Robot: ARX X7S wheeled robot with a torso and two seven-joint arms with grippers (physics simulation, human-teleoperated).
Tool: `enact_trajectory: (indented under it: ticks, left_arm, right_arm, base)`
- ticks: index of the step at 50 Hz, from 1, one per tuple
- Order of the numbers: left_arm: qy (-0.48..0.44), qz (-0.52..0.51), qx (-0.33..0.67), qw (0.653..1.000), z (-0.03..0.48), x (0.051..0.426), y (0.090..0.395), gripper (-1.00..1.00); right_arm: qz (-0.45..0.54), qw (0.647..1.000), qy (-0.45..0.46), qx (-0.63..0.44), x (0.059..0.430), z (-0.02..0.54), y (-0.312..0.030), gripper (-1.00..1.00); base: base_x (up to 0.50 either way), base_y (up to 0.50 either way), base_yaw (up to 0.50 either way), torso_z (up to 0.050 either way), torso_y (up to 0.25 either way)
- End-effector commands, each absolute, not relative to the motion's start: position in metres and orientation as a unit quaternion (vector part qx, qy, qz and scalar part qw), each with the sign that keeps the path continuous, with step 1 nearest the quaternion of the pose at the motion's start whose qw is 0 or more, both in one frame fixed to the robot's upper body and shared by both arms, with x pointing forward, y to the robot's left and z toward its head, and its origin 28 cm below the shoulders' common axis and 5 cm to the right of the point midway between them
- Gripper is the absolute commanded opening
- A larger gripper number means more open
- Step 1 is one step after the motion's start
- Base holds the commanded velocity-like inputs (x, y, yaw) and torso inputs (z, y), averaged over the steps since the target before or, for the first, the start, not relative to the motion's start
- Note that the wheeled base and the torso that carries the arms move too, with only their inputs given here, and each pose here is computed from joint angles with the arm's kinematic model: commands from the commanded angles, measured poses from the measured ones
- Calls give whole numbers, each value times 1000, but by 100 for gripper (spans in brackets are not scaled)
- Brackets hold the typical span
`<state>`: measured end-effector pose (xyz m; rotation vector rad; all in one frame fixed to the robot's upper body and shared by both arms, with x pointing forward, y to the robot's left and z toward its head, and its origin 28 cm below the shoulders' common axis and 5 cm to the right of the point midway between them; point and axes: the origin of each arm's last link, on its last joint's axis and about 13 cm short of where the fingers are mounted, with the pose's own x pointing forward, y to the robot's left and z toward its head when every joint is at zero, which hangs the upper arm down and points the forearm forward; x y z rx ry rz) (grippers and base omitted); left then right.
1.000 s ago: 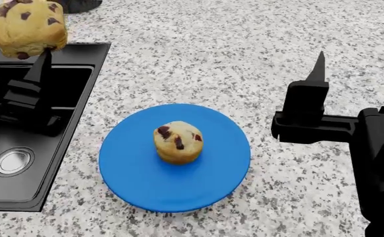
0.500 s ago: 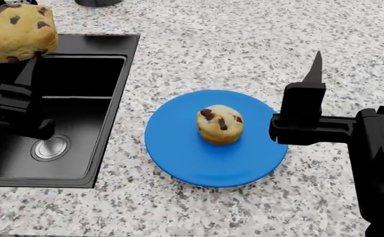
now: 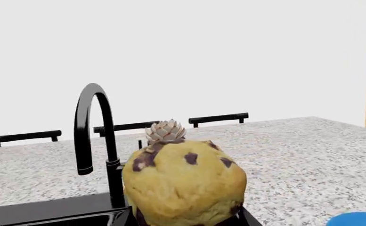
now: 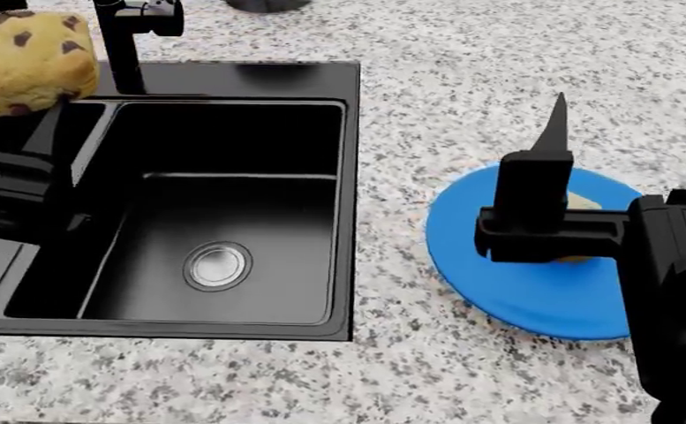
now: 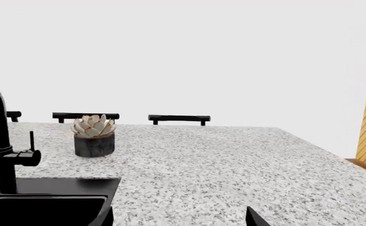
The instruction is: Place the pastries on the plates.
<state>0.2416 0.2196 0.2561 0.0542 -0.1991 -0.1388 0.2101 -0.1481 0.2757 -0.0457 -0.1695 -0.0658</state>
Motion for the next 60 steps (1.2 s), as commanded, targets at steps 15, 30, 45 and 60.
enact_trajectory:
  ticks: [15, 30, 45, 60]
  left_arm:
    - [-123, -87, -11, 989, 265, 246, 215, -100]
    - [-121, -84, -11, 989, 265, 244, 216, -100]
    - [-122, -85, -9, 989, 265, 245, 214, -100]
    - [-123, -83, -9, 989, 265, 246, 214, -100]
  right_arm:
    - [-3, 995, -97, -22, 211, 279, -143, 100]
    - [-3, 995, -96, -24, 209, 279, -144, 100]
    - [1, 995, -96, -26, 210, 280, -144, 100]
    - [4, 995, -97, -29, 212, 279, -143, 100]
  base:
    - [5, 500, 0, 0, 0]
    - [5, 500, 0, 0, 0]
    - [5, 500, 0, 0, 0]
    - [5, 500, 0, 0, 0]
